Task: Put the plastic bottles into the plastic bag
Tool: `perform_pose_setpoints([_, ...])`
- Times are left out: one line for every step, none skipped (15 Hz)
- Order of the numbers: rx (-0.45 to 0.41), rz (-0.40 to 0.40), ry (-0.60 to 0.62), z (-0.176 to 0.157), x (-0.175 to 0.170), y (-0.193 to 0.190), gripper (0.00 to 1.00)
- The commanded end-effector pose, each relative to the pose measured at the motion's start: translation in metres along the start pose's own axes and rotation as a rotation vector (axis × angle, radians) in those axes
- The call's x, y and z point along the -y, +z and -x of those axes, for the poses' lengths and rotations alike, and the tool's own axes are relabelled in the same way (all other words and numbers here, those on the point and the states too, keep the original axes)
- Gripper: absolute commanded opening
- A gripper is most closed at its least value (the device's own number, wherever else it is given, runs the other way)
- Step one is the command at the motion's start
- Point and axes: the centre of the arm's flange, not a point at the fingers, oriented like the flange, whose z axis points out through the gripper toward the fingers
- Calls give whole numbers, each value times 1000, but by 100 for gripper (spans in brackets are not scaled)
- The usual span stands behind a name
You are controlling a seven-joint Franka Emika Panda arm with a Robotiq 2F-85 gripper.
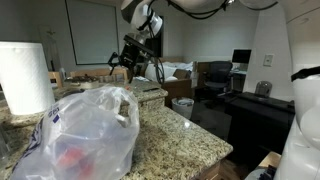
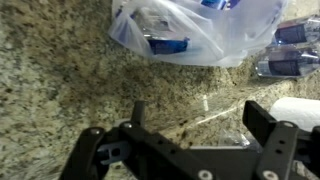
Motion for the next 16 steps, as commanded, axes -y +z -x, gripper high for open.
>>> perform_pose_setpoints([-14, 123, 54, 43, -65, -29, 100])
perform_pose_setpoints([-45, 196, 63, 52, -80, -38, 100])
perform_pose_setpoints([-71, 251, 65, 61, -92, -48, 100])
perform_pose_setpoints([-100, 305, 61, 72, -102, -57, 100])
perform_pose_setpoints([-125, 360, 44, 85, -107, -63, 100])
perform_pose_setpoints([-143, 413, 20, 94, -111, -65, 100])
perform_pose_setpoints([-180, 450, -3, 104, -113, -65, 100])
perform_pose_setpoints([-199, 474, -22, 111, -114, -67, 100])
perform_pose_setpoints([-223, 485, -38, 115, -117, -69, 100])
perform_pose_setpoints([-240, 496, -46, 121, -116, -71, 100])
perform_pose_setpoints([-264, 498, -59, 125, -120, -74, 100])
perform_pose_setpoints([-271, 500, -67, 128, -121, -75, 100])
perform_pose_setpoints([-228, 483, -43, 107, -109, -77, 100])
perform_pose_setpoints([-233, 483, -45, 111, -110, -78, 100])
perform_pose_setpoints([-234, 483, -46, 111, -109, -79, 100])
perform_pose_setpoints([-233, 483, -46, 110, -109, -78, 100])
